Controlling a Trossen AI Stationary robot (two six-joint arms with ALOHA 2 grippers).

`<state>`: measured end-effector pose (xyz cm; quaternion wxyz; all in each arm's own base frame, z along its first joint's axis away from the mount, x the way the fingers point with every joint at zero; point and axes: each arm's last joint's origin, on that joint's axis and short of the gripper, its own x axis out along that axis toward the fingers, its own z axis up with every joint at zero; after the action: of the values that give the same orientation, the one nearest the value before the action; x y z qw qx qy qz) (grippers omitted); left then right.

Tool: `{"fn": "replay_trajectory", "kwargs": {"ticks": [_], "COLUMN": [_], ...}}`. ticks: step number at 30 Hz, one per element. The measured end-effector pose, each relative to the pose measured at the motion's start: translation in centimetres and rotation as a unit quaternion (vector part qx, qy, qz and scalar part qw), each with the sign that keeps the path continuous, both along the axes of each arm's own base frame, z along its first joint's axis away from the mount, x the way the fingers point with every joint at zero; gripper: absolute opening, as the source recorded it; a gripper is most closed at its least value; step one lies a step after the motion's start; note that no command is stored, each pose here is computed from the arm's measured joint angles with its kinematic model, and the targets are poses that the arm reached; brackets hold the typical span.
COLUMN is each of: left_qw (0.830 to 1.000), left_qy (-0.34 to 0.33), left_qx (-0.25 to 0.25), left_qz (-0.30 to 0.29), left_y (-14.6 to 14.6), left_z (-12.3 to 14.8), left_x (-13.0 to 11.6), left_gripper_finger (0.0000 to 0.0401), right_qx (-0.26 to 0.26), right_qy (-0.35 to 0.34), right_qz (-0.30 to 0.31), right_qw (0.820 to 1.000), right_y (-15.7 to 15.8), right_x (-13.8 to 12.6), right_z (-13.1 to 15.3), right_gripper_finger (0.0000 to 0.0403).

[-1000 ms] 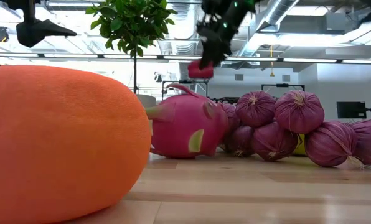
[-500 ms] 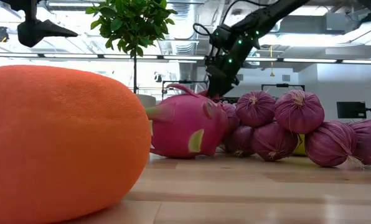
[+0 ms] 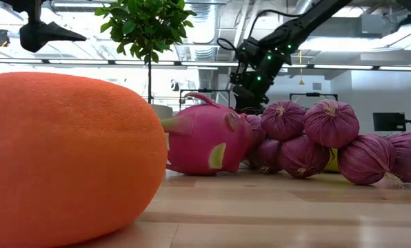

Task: Build produce basket
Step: Put the red bell pepper into the black wire basket

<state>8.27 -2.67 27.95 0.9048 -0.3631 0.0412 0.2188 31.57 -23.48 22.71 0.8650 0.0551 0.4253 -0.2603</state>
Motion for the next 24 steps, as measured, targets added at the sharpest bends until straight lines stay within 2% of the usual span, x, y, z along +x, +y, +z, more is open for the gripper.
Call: {"fn": "replay_trajectory", "kwargs": {"ticks": [11, 24], "left_qw": [1.000, 1.000], "left_qy": [-0.001, 0.005], "left_qx": [-0.004, -0.014], "left_qz": [0.002, 0.014], "left_y": [0.0, 0.1], "left_z": [0.0, -0.3], "left_x": [0.0, -0.1], "left_gripper_finger": [0.0364, 0.0364], "right_qx": [-0.005, -0.007], "right_qy": [0.007, 0.000], "right_qz": [0.005, -0.012], "right_qw": [1.000, 1.000], "right_y": [0.0, -0.8], "right_x": [-0.5, -1.0], "right_z": [-1.4, -1.4], "right_gripper_finger": [0.0286, 0.0294]}}
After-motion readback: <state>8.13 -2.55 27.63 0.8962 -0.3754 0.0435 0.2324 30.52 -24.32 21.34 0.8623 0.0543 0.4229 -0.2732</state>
